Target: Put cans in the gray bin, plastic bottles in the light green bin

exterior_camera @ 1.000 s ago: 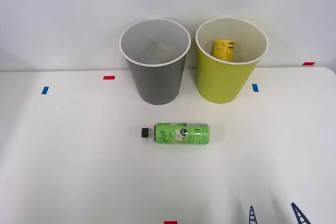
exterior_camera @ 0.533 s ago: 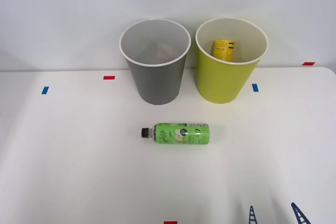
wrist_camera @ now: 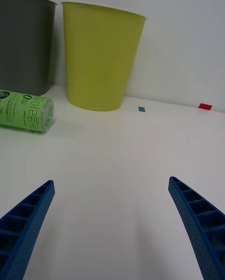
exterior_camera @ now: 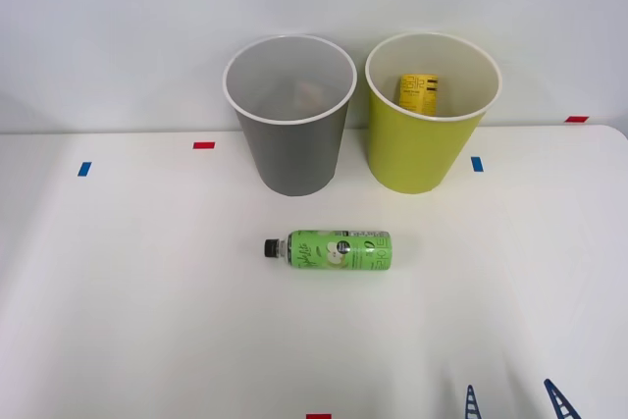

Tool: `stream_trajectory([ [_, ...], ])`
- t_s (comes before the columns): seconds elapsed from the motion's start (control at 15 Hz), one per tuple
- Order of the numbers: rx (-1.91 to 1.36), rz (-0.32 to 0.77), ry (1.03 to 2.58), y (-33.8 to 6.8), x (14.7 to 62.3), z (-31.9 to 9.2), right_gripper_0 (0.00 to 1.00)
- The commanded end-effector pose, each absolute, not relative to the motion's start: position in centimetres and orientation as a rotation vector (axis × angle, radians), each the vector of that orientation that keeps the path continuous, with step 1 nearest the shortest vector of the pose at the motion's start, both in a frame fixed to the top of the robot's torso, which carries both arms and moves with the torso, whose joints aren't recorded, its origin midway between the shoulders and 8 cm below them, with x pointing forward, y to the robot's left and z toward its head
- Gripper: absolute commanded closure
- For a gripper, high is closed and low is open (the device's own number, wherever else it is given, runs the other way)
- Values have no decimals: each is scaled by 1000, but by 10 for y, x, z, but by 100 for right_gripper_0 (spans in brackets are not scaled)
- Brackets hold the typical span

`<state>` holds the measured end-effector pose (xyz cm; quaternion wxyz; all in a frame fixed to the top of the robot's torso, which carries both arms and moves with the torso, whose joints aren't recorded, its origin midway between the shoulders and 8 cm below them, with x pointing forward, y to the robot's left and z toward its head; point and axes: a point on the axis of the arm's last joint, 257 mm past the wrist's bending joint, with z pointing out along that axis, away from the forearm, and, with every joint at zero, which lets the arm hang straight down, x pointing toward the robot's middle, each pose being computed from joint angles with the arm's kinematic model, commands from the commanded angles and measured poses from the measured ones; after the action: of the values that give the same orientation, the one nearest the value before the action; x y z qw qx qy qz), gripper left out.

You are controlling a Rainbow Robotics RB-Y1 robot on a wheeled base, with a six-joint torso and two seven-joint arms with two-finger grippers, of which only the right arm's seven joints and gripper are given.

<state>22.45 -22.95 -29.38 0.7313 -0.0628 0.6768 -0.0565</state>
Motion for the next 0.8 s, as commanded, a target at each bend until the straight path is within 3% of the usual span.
stream_trajectory([
  [0.07, -138, -124, 1489, -229, 225, -294, 17],
  [0.8, -138, -124, 1489, -229, 225, -294, 17],
])
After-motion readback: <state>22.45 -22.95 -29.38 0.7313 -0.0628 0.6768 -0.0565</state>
